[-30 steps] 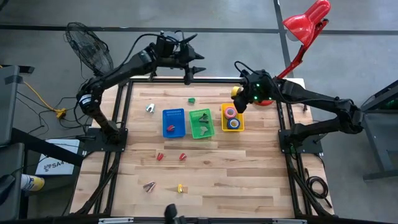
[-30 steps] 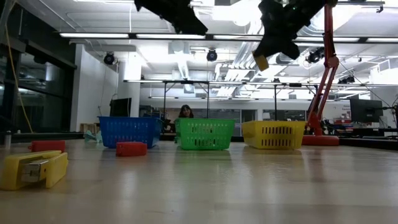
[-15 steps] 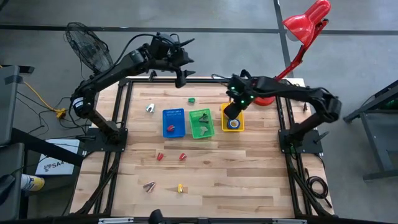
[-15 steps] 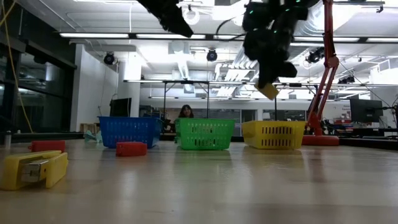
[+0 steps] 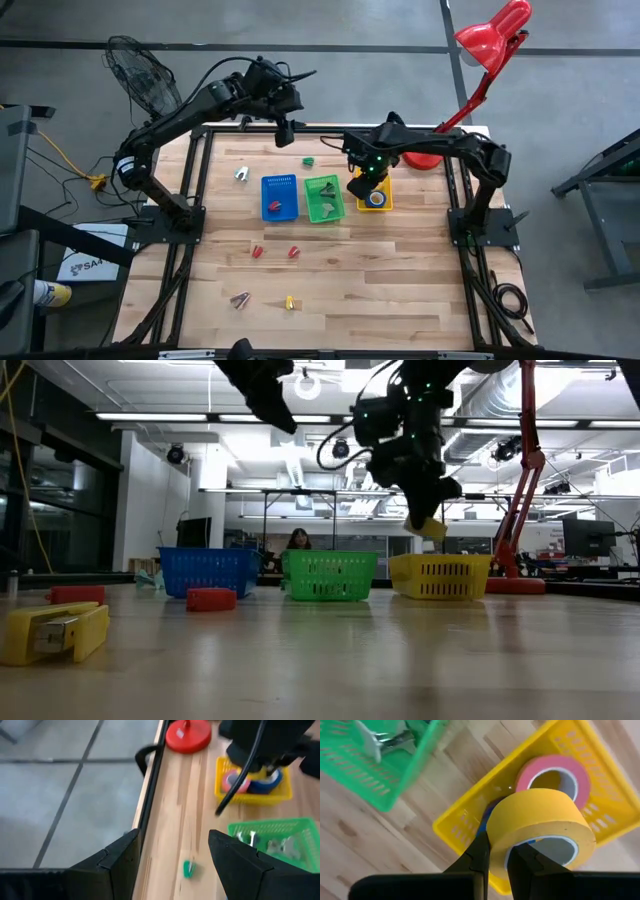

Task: Pick and place Stapler, Stapler remover, tape
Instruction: Put the yellow tape into the yellow bin

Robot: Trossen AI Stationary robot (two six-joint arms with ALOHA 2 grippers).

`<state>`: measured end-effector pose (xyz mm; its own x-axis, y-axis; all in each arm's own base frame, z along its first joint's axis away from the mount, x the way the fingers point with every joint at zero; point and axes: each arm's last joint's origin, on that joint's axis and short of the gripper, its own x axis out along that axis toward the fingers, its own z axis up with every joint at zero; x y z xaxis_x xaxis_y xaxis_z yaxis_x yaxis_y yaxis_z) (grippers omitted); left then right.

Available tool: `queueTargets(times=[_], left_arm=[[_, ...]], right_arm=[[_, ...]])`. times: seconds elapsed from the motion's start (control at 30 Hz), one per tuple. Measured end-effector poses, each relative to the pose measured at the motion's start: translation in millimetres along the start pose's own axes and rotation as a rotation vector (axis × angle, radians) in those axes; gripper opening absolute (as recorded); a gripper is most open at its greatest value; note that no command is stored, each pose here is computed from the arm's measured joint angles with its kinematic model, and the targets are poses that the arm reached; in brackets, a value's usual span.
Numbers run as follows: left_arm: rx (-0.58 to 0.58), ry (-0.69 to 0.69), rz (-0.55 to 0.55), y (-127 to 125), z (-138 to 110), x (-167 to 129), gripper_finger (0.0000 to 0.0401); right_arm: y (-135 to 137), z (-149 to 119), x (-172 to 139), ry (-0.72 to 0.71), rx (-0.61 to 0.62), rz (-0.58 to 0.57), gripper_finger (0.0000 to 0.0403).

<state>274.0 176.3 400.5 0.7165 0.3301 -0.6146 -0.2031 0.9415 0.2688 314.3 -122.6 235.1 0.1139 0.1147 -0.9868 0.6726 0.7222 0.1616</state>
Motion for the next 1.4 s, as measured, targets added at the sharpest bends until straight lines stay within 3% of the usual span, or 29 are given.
queueTargets(times=[0.2, 0.5, 1.4], left_arm=[[-0.008, 0.098, 0.011, -2, -8, 0, 0.023], [-0.012, 0.16, 0.01, -4, -13, -1, 0.023], [0.008, 0.454, 0.097, -8, -35, -7, 0.023]], right_arm=[[-5, -5, 14, 0.055, 0.055, -0.054, 0.0037], [-5, -4, 18, 0.045, 0.085, -0.026, 0.0038], [1, -2, 19, 0.003, 0.055, -0.027, 0.0055]])
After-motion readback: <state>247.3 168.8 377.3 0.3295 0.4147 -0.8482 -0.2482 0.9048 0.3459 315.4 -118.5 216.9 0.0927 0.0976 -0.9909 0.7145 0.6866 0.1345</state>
